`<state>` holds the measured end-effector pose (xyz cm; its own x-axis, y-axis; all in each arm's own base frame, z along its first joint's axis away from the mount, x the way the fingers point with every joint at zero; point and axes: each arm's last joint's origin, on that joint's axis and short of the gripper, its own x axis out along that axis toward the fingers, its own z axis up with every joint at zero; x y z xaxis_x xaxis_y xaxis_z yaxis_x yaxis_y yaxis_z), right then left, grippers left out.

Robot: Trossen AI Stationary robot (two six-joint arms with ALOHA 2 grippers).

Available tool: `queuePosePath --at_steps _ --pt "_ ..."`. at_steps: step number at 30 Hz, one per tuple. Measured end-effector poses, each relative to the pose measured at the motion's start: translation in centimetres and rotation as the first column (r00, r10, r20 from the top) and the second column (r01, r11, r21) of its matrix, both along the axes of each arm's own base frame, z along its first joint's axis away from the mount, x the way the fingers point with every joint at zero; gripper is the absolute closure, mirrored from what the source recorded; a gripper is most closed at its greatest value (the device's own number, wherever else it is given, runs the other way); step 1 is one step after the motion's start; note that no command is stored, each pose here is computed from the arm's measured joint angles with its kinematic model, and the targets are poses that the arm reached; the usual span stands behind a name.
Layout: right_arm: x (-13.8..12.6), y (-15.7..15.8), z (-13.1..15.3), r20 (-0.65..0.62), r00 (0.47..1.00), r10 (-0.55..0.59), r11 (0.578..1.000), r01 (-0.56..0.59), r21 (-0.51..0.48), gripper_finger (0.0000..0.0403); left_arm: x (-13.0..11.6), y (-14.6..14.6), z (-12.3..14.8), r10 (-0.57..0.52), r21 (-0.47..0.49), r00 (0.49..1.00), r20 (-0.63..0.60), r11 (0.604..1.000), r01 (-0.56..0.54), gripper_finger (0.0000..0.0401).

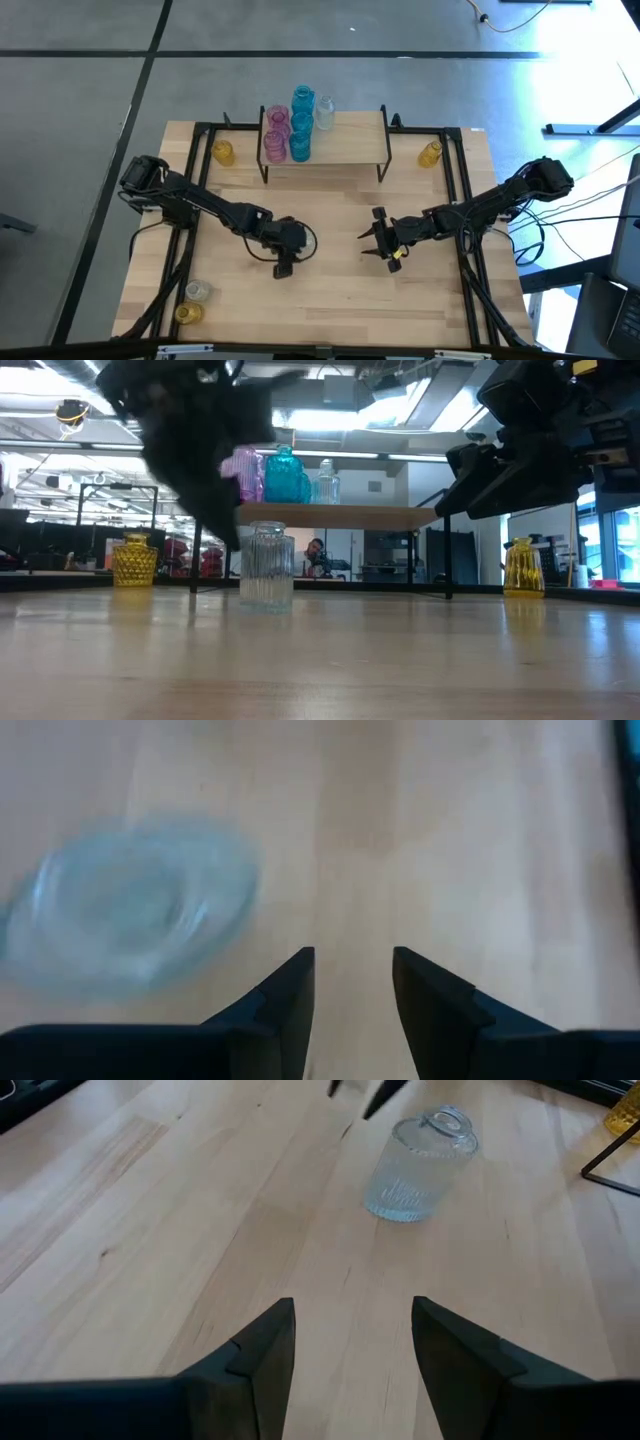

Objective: Sort vases onto shelf
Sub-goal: Put the top transparent flower vase on the shelf aligned with the other transparent flower vase

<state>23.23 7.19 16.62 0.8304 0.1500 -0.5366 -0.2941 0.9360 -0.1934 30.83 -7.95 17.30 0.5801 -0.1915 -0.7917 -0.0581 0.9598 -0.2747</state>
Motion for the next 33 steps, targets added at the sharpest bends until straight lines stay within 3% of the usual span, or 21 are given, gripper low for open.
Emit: queuePosePath --at_steps 4,12,19,33 --pt "0.0 0.0 0.0 0.0 1.0 0.0 1.0 0.0 0.0 0.0219 0.3 -0.3 0.3 0.001 0.048 0.998 0.068 0.999 -0.005 0.0271" --pt "0.0 0.0 0.0 0.0 1.0 0.001 1.0 -0.001 0.0 0.0219 0.2 -0.4 0.3 -0.004 0.072 0.998 0.063 0.997 0.0 0.0271" --pt "0.0 0.0 0.0 -0.002 1.0 0.001 1.0 -0.001 0.0 0.0219 0.6 -1.0 -0.8 -0.025 0.188 0.996 0.08 0.982 0.009 0.0271" --pt "0.0 0.0 0.0 -0.002 1.0 0.001 1.0 -0.001 -0.001 0.0219 1.7 0.8 -2.0 0.07 0.396 0.989 0.131 0.911 -0.117 0.0271"
